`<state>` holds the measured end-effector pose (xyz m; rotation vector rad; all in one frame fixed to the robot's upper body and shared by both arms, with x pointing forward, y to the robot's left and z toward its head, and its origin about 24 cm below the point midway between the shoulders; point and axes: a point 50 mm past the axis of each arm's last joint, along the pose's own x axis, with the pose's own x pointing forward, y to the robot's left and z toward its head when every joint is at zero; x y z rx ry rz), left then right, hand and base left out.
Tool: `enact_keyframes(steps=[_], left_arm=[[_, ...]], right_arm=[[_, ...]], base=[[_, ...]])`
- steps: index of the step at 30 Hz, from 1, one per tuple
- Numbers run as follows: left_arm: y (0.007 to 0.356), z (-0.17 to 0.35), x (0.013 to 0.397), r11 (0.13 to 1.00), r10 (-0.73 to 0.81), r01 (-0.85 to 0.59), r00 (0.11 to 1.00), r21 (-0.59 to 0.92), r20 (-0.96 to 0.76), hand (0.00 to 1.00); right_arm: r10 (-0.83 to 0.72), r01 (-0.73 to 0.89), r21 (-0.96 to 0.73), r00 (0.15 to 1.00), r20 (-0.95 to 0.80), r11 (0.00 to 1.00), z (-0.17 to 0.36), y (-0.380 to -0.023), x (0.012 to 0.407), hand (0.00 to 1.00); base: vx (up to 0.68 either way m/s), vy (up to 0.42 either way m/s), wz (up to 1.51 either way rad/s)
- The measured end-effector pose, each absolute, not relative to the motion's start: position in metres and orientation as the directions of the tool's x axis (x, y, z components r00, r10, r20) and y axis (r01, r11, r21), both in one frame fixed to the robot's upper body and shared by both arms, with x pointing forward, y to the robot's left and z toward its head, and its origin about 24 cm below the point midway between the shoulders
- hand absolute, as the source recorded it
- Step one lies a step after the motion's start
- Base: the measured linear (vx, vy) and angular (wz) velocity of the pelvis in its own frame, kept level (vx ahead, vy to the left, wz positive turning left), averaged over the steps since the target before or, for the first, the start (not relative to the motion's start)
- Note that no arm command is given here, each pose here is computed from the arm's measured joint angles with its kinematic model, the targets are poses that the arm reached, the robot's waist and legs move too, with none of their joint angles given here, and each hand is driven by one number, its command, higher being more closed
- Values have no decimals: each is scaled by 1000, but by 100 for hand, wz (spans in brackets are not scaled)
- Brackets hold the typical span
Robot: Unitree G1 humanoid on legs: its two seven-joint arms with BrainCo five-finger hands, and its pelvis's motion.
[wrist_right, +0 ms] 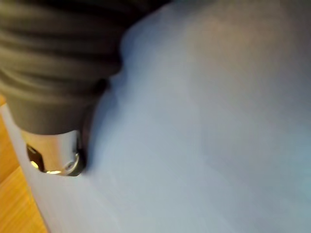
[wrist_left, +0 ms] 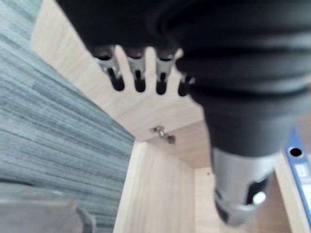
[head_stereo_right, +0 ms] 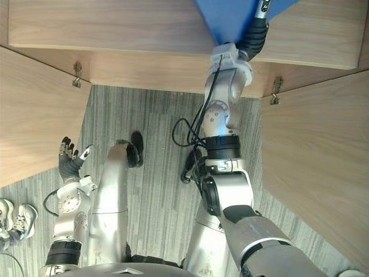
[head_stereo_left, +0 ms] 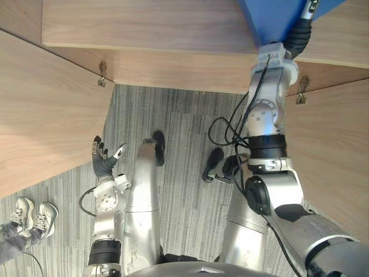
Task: Walk over to the cabinet, pick up the folder, carry it to the office cabinet, place the folder inside the office cabinet, then close the office cabinet door
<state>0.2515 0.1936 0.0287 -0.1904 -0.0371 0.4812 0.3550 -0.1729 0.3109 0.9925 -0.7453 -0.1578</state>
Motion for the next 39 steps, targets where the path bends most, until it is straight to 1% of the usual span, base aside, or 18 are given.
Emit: enact_keyframes(steps=[2,4,9,15,16,21,24,27,30,31,35,39], left_arm=[[194,30,252,869,464,-457,886,-189,-4,0],[196,30,253,867,470,-462,883,-187,-2,0],[194,30,253,866,467,-459,884,-201,-6,0],[190,31,254,873,454,-444,891,-202,2,0],[189,31,255,874,452,-442,892,-202,2,0],[190,31,254,870,453,-442,891,-218,1,0],[191,31,254,871,451,-440,892,-220,0,0],[194,31,254,869,453,-442,891,-223,1,0],[200,33,254,870,456,-443,890,-218,9,0],[200,33,254,870,455,-442,891,-219,9,0],[200,35,254,870,454,-440,891,-222,15,0],[200,36,254,870,454,-439,891,-223,18,0]], right_arm=[[-462,-233,825,735,496,514,319,-177,353,100],[-500,-269,843,706,501,465,329,-184,349,100],[-578,-280,884,676,458,373,342,-201,345,100],[-609,-293,894,655,446,339,355,-211,341,100],[-614,-297,895,652,445,334,356,-212,340,0],[-625,-275,895,644,442,350,364,-227,341,0],[-601,-261,882,653,461,392,367,-230,344,0],[-580,-254,862,653,487,438,370,-230,346,0],[-565,-252,849,655,502,464,375,-228,349,0],[-551,-249,835,654,518,491,375,-228,350,0],[-509,-245,806,667,543,539,375,-223,355,0],[-492,-242,796,676,549,555,375,-221,357,0]], base=[[-31,-29,24],[-22,-22,23],[-23,-10,13],[-25,-7,14],[-11,-3,18],[-15,20,8],[-20,47,0],[-12,39,0],[-12,37,0],[-17,43,1],[-10,23,-2],[-17,31,-4]])
